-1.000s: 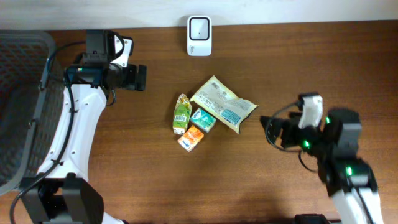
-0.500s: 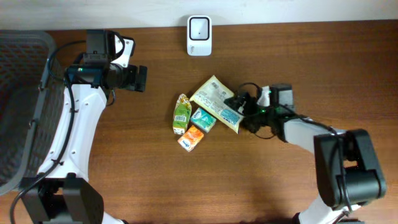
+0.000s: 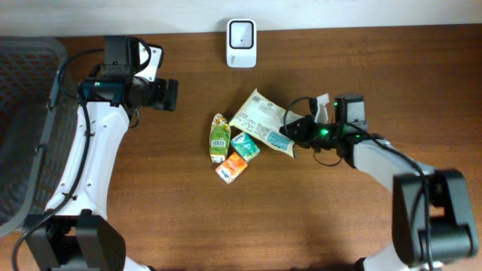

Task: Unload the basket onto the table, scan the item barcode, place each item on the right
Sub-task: 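Grasp the white snack bag with the right gripper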

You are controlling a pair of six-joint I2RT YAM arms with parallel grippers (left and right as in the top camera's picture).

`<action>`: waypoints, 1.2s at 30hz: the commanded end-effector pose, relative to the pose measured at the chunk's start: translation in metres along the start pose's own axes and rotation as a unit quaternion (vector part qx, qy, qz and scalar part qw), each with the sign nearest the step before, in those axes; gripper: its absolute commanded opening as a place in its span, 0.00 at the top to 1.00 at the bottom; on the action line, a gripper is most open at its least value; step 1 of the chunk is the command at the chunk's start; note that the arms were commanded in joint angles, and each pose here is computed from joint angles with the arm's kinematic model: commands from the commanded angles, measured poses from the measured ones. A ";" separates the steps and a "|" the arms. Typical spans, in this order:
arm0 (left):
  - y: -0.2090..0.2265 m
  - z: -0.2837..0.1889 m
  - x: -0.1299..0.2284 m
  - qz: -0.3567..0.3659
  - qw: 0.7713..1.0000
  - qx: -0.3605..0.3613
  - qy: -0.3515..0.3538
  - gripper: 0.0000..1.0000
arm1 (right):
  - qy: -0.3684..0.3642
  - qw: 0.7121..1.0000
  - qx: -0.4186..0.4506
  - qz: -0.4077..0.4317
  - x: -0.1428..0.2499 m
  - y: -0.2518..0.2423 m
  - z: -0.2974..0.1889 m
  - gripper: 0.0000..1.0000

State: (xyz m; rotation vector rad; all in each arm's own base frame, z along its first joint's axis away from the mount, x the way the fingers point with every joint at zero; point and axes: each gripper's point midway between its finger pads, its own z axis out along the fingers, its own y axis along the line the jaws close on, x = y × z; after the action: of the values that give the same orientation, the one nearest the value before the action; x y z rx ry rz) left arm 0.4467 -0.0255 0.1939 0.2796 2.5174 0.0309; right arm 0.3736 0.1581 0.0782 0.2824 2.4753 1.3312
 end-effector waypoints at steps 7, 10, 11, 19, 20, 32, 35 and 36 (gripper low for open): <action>0.003 -0.010 -0.007 0.007 1.000 -0.003 -0.014 0.01 | 0.083 0.956 0.125 -0.251 0.011 0.049 -0.090 0.96; 0.003 -0.010 -0.007 0.007 1.000 -0.003 -0.014 0.01 | 0.095 0.946 0.185 -0.251 0.006 0.022 -0.097 0.96; 0.003 -0.010 -0.007 0.007 1.000 -0.003 -0.014 0.01 | 0.102 0.943 0.204 -0.241 0.003 0.008 -0.095 0.96; 0.003 -0.010 -0.007 0.007 1.000 -0.003 -0.014 0.01 | 0.097 0.953 0.285 -0.044 -0.031 -0.135 -0.054 0.91; 0.003 -0.010 -0.007 0.007 1.000 -0.003 -0.014 0.01 | 0.096 0.952 0.288 -0.042 -0.031 -0.138 -0.053 0.75; 0.002 -0.010 -0.007 0.008 1.000 -0.002 -0.014 0.01 | 0.145 0.970 0.147 -0.127 -0.012 -0.078 -0.007 0.09; 0.002 -0.010 -0.007 0.008 1.000 -0.002 -0.014 0.01 | 0.170 0.963 0.164 -0.131 0.001 -0.095 0.015 0.24; 0.002 -0.010 -0.007 0.008 1.000 -0.002 -0.014 0.01 | 0.169 0.964 0.165 -0.125 0.000 -0.098 0.014 0.38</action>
State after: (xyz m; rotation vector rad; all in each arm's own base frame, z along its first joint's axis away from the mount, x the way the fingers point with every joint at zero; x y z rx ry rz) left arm 0.4465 -0.0255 0.1938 0.2804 2.5185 0.0305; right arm 0.3879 0.1222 0.0192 -0.2242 2.8039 0.9683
